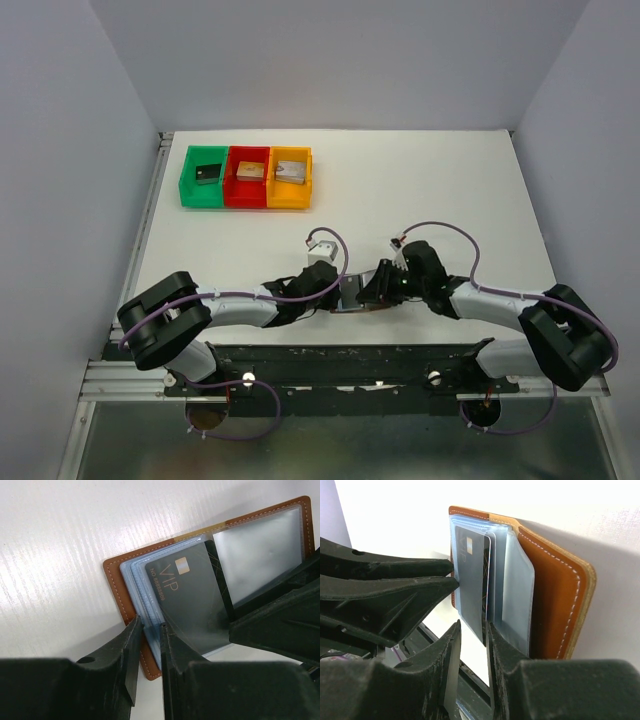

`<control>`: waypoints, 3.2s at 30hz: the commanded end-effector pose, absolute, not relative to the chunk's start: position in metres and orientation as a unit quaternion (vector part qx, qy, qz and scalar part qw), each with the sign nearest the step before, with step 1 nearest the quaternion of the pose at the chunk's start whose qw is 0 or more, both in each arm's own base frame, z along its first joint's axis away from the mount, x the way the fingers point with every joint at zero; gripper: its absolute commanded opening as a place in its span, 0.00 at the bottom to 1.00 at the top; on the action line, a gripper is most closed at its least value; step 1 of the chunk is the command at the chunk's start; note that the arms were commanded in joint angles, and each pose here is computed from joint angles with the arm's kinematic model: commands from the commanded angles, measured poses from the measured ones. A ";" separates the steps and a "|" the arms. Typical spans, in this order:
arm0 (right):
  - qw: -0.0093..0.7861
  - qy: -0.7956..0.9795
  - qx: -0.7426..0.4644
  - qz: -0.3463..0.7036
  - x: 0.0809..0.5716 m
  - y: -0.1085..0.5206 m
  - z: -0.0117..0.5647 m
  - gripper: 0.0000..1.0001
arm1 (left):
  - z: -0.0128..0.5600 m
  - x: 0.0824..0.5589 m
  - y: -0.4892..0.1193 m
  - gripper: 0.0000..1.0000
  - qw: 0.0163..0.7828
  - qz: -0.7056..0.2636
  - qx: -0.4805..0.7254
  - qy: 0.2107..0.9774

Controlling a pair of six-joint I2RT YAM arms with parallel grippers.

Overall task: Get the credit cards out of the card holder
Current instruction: Remove the credit card from the card holder.

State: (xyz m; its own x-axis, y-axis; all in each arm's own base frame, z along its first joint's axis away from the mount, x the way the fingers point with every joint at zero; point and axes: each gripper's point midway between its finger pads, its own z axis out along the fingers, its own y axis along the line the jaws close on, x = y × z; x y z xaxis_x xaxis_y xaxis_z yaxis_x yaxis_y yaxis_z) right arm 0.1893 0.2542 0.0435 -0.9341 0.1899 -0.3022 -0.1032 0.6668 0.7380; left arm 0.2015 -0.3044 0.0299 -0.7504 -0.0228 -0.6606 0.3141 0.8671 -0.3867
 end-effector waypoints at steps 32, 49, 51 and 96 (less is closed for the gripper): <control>0.156 0.860 -0.008 0.486 0.193 0.282 0.061 0.34 | 0.027 0.182 -0.319 0.27 0.317 -0.303 0.111 0.892; 0.169 0.877 -0.008 0.451 0.195 0.271 0.062 0.31 | 0.004 0.183 -0.304 0.00 0.299 -0.252 0.096 0.915; 0.169 0.878 -0.007 0.448 0.194 0.270 0.061 0.31 | 0.002 0.183 -0.302 0.00 0.298 -0.247 0.094 0.917; 0.206 0.899 0.022 0.385 0.199 0.237 0.053 0.22 | -0.025 0.180 -0.269 0.00 0.265 -0.175 0.062 0.946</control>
